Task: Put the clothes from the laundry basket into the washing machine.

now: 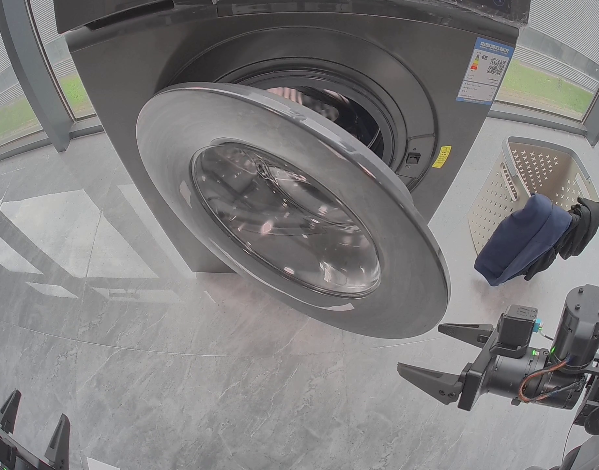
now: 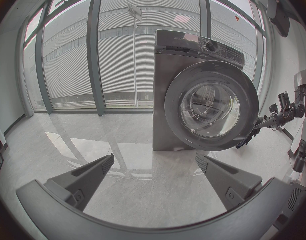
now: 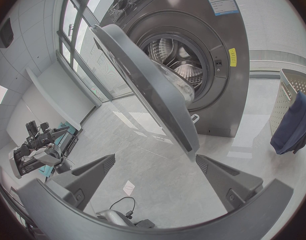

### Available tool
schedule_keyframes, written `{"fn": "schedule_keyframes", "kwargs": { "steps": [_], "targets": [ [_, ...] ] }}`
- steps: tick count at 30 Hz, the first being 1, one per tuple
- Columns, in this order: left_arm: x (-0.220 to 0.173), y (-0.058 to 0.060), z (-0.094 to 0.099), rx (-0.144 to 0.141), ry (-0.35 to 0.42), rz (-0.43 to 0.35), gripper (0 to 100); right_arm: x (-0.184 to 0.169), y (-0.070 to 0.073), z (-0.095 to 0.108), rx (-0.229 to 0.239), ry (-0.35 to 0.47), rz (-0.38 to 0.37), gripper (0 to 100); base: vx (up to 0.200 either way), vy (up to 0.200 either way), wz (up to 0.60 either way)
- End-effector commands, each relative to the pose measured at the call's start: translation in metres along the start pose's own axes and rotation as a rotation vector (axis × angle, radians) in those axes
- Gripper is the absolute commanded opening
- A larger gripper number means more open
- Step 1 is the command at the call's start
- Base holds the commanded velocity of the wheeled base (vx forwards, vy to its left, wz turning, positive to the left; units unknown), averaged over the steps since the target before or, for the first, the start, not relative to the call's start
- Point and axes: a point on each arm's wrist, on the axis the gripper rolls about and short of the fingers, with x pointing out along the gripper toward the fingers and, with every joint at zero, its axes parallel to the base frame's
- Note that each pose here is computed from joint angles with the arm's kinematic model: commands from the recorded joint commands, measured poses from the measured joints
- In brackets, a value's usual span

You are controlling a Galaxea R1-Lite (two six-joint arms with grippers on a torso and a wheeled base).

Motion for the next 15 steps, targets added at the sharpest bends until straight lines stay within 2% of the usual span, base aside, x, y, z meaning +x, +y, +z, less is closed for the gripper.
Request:
{"fn": "schedule_keyframes", "kwargs": {
  "steps": [1,2,3,5,10,15],
  "targets": [
    [0.000,0.000,-0.005,-0.001,0.004,0.000,100,0.000,-0.004,0.002,0.002,-0.009,-0.021,100,0.000,0.000,0.00],
    [0.000,0.000,-0.005,-0.001,0.004,0.000,100,0.000,-0.004,0.002,0.002,-0.009,-0.021,100,0.000,0.000,0.00],
    [0.000,0.000,-0.005,-0.001,0.004,0.000,100,-0.001,-0.009,0.003,0.006,-0.018,-0.061,100,0.000,0.000,0.00],
    [0.000,0.000,-0.005,-0.001,0.004,0.000,100,-0.001,-0.013,0.006,0.010,-0.032,-0.089,100,0.000,0.000,0.00],
    [0.000,0.000,-0.005,0.001,0.004,0.000,100,0.005,-0.013,0.012,0.008,-0.051,-0.094,100,0.000,0.000,0.00],
    [0.000,0.000,-0.005,-0.001,0.004,0.000,100,0.022,-0.013,0.009,0.009,-0.020,-0.082,100,-0.200,0.000,0.00]
  ]
}}
